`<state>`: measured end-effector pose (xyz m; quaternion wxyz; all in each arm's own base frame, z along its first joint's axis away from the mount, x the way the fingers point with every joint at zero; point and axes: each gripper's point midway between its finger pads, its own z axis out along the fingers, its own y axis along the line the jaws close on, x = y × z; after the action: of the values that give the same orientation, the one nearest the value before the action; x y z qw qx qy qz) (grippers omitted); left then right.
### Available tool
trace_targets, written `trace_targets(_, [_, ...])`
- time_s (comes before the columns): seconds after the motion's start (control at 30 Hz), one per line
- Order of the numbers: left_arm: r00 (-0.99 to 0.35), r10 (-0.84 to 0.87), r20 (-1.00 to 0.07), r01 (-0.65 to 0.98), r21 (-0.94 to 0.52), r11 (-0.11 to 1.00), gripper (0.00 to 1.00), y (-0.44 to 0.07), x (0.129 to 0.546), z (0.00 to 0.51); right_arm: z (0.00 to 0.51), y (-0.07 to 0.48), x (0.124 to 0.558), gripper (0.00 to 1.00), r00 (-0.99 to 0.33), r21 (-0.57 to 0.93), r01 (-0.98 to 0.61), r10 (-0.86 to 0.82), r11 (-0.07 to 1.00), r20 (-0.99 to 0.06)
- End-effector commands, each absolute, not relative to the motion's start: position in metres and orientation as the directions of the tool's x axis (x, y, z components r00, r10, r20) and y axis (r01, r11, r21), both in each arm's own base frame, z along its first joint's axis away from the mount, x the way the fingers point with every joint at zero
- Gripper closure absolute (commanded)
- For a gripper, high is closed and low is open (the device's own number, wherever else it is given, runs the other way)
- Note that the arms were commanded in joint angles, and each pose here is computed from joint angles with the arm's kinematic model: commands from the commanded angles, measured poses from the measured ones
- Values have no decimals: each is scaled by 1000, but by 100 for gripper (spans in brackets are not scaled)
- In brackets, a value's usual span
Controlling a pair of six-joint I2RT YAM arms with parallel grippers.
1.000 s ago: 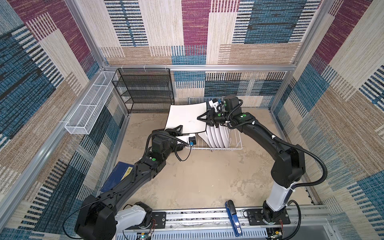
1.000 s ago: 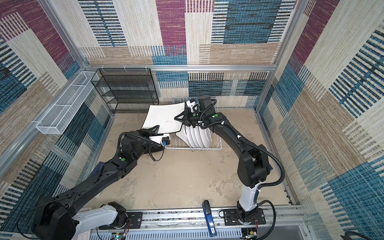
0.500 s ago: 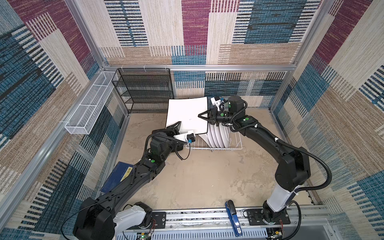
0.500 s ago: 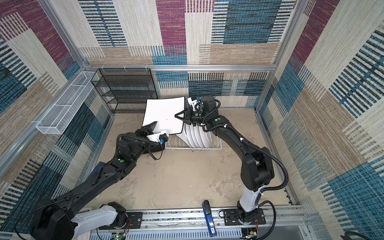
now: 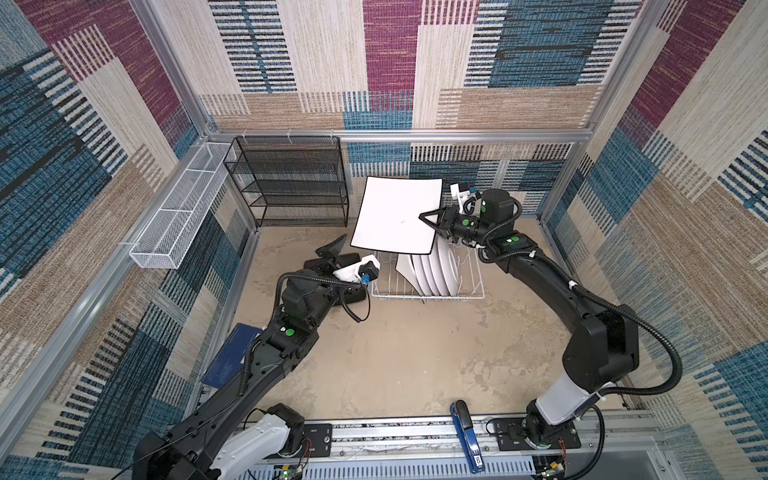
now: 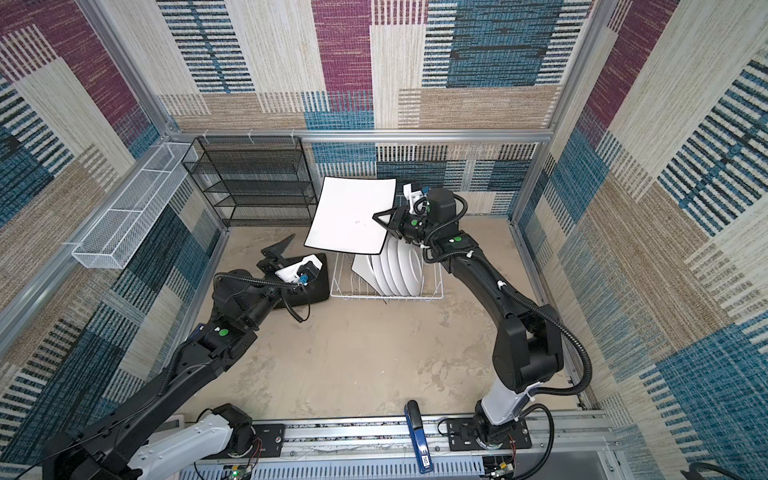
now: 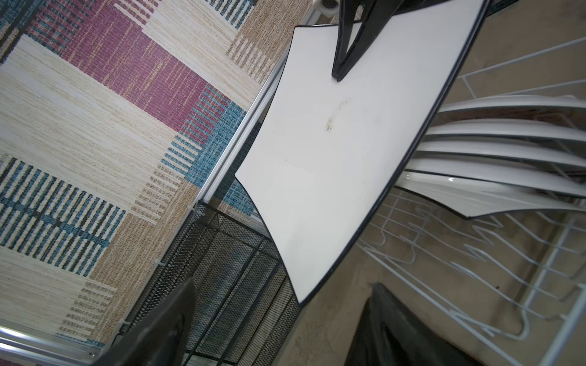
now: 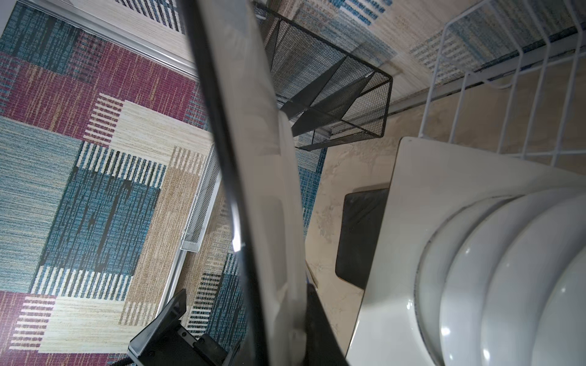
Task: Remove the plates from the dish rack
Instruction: 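Grasp the plate's far edge with the right gripper while the left gripper releases, then hold the plate with the right gripper while the left gripper regrasps its opposite edge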
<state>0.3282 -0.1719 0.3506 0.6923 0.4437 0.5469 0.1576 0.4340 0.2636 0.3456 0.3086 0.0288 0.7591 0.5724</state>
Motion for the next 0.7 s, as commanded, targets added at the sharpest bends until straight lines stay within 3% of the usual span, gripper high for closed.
trace_targets(0.0, [279,559,-781,372,625,687,11,-171,321,364,396,259,431,100,-710,834,-474,437,281,-552])
trace_targets(0.17, [183,328,-927,457,376,806,7,-167,319,400,395,254,429,100,-698,824,-486,436,293,-567])
trace_targets(0.33, [-10,146,-989,531,119,839,3,-163,335,414,397,251,424,100,-692,817,-499,434,290,-577])
trace_targets(0.67, [-355,-191,-915,563,-372,738,3,-153,382,410,401,249,414,100,-672,787,-542,411,293,-616])
